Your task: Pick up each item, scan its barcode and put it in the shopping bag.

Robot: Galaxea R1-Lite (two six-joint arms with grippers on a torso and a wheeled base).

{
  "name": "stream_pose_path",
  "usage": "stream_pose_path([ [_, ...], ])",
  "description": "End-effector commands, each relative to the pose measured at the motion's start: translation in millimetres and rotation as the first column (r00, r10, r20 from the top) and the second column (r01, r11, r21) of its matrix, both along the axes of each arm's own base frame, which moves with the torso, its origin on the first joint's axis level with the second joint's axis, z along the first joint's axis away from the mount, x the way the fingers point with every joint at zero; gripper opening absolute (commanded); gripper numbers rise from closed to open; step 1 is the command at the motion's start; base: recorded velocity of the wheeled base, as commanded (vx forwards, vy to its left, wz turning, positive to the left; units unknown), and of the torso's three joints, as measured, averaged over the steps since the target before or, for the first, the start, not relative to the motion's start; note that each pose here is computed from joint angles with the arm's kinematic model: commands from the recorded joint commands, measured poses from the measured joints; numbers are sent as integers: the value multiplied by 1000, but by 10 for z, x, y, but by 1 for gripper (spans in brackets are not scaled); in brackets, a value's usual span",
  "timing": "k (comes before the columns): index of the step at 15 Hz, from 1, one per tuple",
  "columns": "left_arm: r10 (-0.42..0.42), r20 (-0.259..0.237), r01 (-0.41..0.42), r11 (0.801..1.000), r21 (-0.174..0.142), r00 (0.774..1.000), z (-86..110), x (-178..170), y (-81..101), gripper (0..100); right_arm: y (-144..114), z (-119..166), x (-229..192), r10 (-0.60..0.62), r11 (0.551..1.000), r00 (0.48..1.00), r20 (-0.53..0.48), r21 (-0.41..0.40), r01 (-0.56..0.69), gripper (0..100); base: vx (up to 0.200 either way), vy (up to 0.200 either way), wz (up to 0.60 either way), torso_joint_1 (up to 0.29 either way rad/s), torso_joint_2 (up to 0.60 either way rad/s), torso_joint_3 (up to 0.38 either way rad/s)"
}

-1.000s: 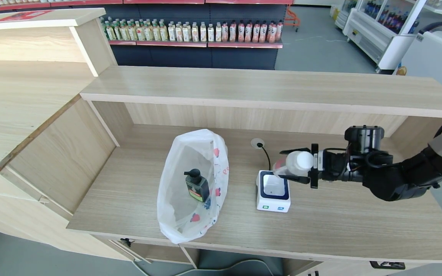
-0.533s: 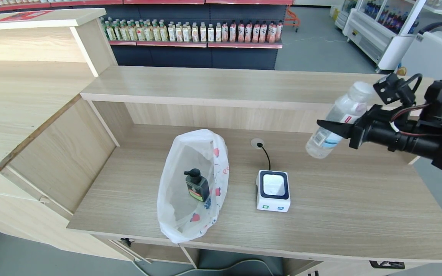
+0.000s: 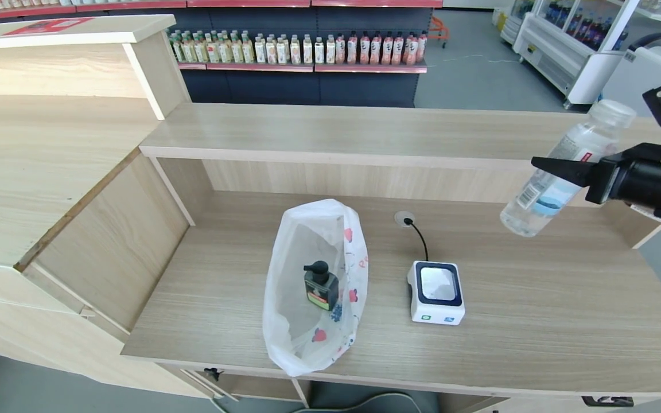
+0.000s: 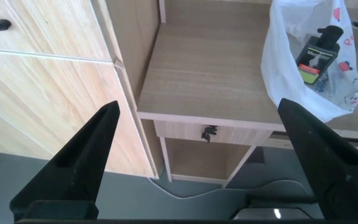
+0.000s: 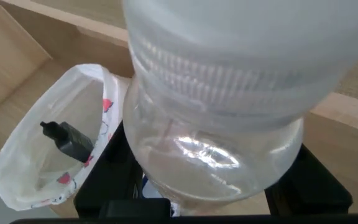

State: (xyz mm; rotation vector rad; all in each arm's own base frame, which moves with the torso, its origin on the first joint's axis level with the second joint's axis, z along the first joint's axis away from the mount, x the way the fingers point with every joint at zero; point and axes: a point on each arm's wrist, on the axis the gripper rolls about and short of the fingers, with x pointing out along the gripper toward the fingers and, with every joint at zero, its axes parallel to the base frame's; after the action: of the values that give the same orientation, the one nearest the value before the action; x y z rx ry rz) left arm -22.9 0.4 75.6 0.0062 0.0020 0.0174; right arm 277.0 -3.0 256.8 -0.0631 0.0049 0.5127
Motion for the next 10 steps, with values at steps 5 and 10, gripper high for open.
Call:
stream_pose_path([
  [5,1,0,-1,1000,0,1000,0,0,0,100,9,0,24,4,1000,999,-32,25,-4,0,0,160,0,6,5,4],
  [10,1,0,-1,1000,0,1000,0,0,0,100,239,-230,268,84,996,987,-138,35,-80,0,0,0,0,0,0,0],
])
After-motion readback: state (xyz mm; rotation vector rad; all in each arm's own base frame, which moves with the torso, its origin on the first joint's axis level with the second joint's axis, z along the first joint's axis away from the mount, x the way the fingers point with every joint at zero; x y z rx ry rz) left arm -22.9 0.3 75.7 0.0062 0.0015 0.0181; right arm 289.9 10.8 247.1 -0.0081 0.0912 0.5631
